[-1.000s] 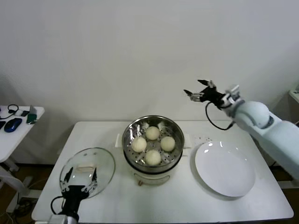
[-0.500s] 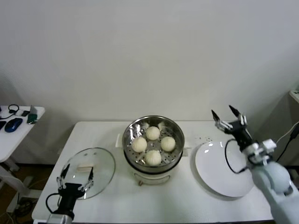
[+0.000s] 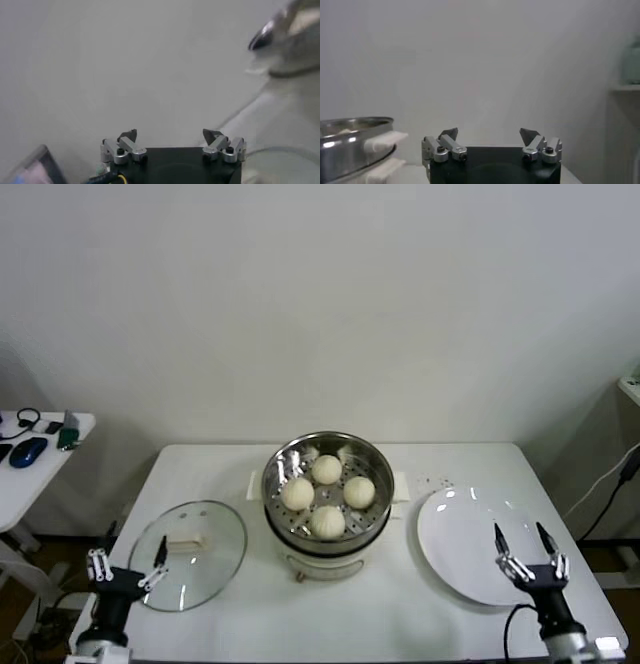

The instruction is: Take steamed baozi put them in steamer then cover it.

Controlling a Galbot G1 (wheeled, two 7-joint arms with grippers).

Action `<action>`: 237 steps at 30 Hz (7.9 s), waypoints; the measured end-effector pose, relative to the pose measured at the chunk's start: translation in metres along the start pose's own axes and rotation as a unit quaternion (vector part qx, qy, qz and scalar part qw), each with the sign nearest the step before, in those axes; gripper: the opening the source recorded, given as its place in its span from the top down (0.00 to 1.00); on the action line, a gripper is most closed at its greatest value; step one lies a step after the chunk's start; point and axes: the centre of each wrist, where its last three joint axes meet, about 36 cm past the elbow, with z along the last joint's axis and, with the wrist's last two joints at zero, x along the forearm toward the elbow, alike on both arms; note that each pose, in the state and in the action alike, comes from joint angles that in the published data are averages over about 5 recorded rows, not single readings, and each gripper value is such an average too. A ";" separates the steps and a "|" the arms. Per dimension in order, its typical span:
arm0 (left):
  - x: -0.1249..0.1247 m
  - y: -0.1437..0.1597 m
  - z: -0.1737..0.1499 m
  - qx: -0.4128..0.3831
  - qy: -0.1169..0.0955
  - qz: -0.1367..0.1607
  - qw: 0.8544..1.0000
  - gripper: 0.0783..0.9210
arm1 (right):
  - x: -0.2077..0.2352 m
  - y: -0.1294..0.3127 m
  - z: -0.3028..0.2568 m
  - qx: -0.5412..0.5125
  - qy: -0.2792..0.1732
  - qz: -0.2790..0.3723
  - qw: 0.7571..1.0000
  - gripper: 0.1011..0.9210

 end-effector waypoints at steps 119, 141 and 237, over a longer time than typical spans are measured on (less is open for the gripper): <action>-0.128 -0.054 -0.226 -0.274 -0.067 -0.002 0.959 0.93 | 0.046 0.038 0.069 0.013 0.017 0.071 0.997 0.12; -0.116 -0.153 -0.306 -0.275 -0.078 0.025 0.958 0.93 | 0.041 0.030 0.084 0.010 0.017 0.086 0.996 0.12; -0.079 -0.027 -0.134 0.122 -0.030 0.066 0.990 0.12 | 0.042 0.037 0.055 0.036 0.041 0.056 0.997 0.12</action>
